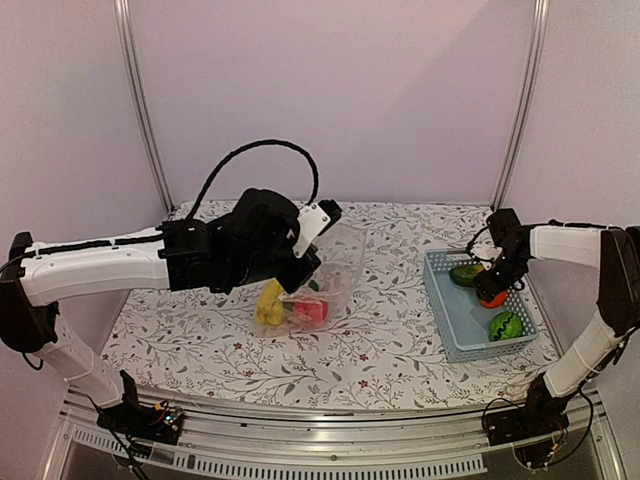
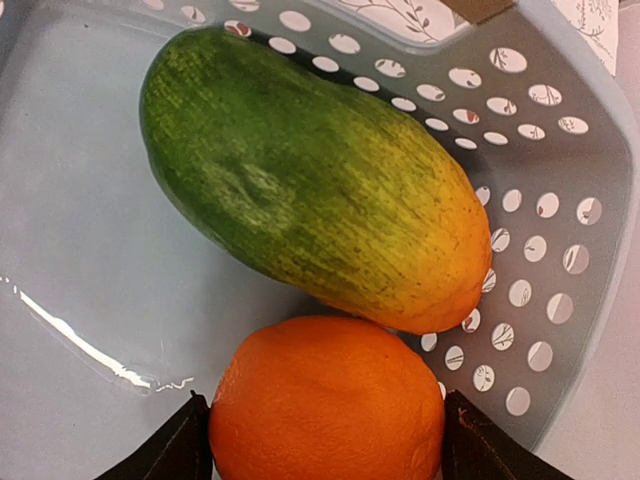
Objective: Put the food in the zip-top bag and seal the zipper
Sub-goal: Pick up the fake fruit from the bin, then place the fake fruit in the zipper food storage bag.
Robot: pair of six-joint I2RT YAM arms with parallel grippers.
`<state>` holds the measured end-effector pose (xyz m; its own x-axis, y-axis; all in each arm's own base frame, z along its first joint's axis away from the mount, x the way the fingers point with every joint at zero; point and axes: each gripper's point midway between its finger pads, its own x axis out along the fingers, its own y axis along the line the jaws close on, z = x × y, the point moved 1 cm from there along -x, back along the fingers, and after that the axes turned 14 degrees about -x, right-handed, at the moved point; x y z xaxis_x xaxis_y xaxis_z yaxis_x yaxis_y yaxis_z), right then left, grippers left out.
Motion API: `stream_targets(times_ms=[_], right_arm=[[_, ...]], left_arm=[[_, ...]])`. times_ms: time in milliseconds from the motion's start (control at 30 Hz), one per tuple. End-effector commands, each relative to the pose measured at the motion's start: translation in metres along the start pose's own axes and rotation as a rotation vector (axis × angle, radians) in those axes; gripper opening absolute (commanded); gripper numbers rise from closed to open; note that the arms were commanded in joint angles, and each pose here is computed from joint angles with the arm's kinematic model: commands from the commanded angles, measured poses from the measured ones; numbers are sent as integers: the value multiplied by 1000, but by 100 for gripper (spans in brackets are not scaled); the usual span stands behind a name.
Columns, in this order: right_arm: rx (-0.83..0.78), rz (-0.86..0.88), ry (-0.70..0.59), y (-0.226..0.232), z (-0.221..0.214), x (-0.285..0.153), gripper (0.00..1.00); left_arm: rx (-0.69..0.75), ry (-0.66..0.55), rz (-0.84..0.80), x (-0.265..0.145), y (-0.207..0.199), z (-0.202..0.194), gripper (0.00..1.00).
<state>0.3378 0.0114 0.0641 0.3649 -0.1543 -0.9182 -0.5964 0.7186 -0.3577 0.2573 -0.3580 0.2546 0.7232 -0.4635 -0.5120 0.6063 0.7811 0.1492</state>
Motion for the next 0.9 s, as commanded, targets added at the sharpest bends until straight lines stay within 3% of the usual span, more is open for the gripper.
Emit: stream_targets(times_ms=[0,200,500,667,867], right_arm=[[8,1,27,3,-7,4,70],[29,30,-110,-3,14,-43,61],[46,122,-314,-4,46,-115,58],[-4,297,-600,10,87,-187,57],[-77,350,-833,11,116,-251,55]], left_arm=[[17,-1,7,3,-4,-3,0],[15,-5,12,3,-3,-2,0],[17,-8,19,2,0,1,0],[-54,-27,-4,4,9,8,0],[-46,-15,1,15,5,12,0]])
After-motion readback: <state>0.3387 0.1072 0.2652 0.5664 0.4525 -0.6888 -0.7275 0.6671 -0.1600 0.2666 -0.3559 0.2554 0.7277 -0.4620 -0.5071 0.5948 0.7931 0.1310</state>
